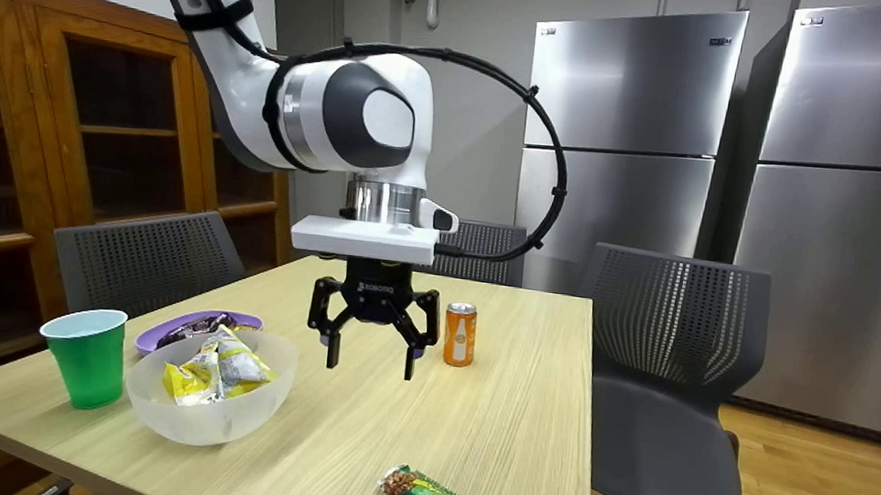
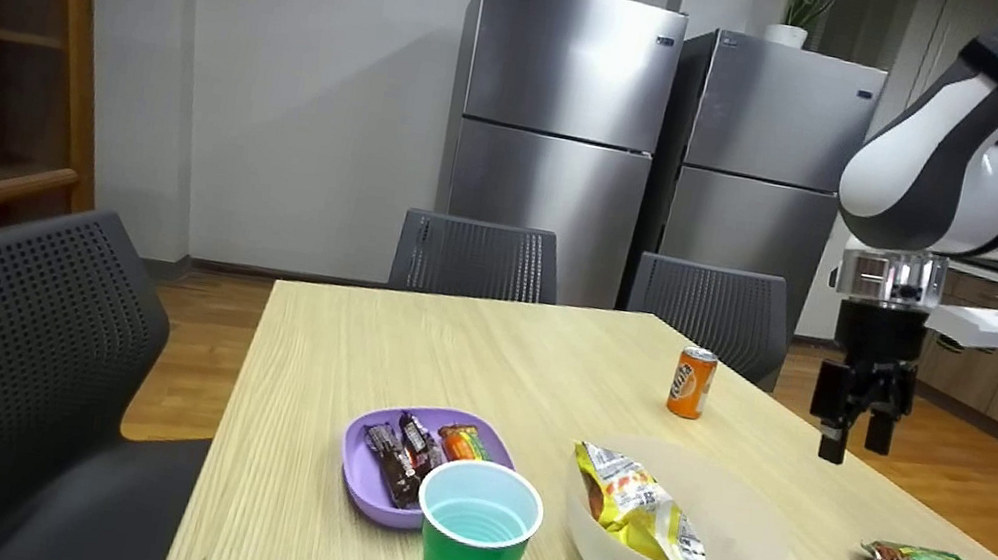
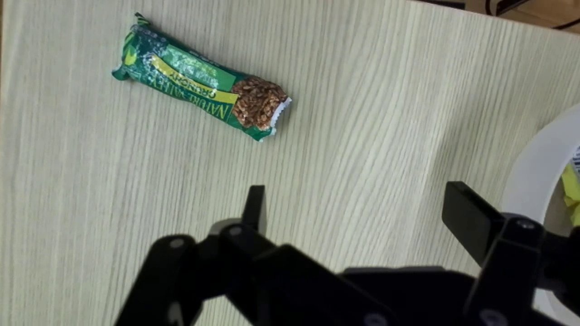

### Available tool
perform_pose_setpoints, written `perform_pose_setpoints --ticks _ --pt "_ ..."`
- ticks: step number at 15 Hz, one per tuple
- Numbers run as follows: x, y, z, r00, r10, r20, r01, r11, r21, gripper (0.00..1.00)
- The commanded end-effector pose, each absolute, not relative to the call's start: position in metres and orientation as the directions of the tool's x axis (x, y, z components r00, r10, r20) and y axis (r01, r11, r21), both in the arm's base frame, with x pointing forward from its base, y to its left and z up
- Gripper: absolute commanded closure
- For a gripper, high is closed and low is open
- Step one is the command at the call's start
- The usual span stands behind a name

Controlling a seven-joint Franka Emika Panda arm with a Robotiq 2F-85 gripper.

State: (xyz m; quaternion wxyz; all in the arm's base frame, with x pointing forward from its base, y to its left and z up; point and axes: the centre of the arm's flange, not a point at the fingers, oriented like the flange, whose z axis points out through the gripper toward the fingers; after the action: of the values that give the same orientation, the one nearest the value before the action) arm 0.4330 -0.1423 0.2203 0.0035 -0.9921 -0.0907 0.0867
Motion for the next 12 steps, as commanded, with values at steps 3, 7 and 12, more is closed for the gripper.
perform_pose_setpoints --ticks 3,7,12 --pt "0.406 -0.184 0.202 0.915 0.381 -0.132 0.375 -0.924 -0.072 0.0" --pt "0.397 -0.203 0.189 0.848 0.515 -0.124 0.512 -0.857 -0.053 0.0" --pt "0.398 -0.204 0.186 0.847 0.515 -0.132 0.511 -0.857 -0.063 0.0"
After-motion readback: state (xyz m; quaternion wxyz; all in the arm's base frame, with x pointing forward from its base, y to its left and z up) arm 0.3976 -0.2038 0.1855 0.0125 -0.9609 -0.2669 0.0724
